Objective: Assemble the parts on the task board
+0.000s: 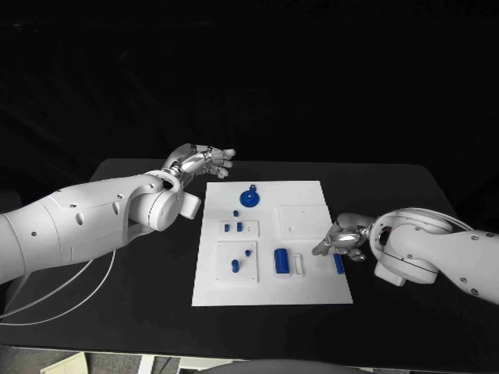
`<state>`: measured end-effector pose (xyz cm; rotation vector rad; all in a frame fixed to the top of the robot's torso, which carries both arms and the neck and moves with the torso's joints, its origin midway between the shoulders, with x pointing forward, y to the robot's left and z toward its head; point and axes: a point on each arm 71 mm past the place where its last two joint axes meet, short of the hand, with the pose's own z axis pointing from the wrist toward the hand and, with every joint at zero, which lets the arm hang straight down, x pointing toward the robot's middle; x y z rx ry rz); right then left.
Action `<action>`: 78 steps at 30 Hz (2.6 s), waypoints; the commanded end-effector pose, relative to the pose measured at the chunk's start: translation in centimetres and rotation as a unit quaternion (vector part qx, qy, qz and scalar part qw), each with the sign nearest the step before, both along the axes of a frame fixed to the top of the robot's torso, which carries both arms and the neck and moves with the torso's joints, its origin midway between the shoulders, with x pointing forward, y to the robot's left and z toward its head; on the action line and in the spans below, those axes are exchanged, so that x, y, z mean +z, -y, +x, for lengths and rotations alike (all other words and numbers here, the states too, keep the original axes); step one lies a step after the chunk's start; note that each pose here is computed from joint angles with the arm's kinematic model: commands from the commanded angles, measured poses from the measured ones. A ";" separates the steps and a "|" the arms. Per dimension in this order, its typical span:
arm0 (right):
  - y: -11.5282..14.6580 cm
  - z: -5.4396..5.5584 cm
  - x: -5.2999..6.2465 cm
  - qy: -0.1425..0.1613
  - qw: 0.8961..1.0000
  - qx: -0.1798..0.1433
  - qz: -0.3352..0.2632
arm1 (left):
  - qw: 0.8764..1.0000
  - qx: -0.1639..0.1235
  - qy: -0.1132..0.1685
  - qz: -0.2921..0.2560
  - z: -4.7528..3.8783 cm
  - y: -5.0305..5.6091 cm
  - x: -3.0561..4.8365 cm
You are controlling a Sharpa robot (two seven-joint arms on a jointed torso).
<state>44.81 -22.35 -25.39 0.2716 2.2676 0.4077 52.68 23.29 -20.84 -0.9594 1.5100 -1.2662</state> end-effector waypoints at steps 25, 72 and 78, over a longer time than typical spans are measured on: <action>3.6 -0.4 -3.2 -0.023 0.996 0.002 -0.084 | 1.000 -0.011 -0.002 -0.005 -0.06 0.4 0.02; 4.1 -0.2 -5.5 -0.012 0.995 -0.018 -0.100 | 1.000 -0.008 -0.004 -0.004 -0.06 0.0 -0.02; 5.1 -0.4 -4.6 -0.006 0.995 -0.034 -0.089 | 1.000 -0.007 -0.004 -0.003 -0.06 -0.1 -0.03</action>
